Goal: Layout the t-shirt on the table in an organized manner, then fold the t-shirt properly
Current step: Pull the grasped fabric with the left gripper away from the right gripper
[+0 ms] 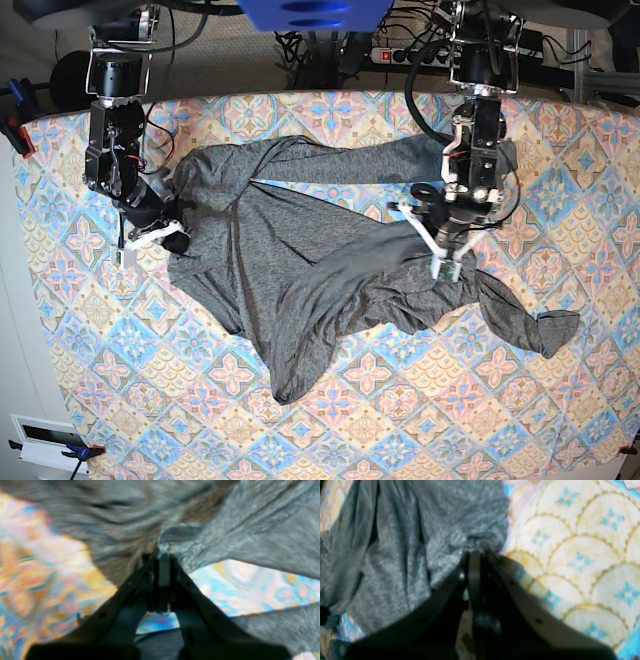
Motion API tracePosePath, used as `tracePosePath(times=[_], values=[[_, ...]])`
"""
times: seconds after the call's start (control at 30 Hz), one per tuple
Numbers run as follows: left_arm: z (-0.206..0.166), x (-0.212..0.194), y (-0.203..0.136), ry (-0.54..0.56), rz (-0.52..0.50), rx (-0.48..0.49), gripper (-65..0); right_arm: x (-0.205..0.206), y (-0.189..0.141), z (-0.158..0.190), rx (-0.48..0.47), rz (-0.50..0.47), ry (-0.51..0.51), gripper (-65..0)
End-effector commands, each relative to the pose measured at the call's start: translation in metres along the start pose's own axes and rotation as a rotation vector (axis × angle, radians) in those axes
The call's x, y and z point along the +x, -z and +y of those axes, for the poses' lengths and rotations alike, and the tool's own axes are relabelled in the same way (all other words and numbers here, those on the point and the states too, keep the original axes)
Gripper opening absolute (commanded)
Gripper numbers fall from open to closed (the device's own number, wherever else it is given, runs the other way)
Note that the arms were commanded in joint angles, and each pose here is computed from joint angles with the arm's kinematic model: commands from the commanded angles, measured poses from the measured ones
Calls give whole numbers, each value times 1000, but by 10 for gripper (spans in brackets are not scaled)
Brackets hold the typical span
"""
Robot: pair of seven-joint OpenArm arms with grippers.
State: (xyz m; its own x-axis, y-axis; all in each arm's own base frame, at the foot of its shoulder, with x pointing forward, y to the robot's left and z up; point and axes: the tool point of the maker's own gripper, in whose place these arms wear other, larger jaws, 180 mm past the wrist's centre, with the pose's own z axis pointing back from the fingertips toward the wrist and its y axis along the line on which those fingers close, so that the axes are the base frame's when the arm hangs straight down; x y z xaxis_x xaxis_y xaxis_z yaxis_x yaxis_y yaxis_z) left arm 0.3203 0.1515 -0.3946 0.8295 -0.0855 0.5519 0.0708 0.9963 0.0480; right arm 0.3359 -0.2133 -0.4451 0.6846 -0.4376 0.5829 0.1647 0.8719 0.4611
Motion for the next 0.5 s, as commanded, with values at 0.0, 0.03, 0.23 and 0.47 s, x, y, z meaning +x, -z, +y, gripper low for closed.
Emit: tracePosePath(times=[0.0, 0.03, 0.23, 0.47], values=[[4, 22, -9, -5, -72, 8, -650, -23, -2, -32, -128, 91, -13, -646], [8, 25, -13, -9, -85, 14, -650, -26, -2, -35, -134, 95, -8, -646], [42, 33, -47, -30, -176, 92, -650, -36, -1, -47, -163, 115, 0, -648], [85, 9, -69, -28, -166, 192, -650, -37, -8, -74, -303, 160, -217, -649]])
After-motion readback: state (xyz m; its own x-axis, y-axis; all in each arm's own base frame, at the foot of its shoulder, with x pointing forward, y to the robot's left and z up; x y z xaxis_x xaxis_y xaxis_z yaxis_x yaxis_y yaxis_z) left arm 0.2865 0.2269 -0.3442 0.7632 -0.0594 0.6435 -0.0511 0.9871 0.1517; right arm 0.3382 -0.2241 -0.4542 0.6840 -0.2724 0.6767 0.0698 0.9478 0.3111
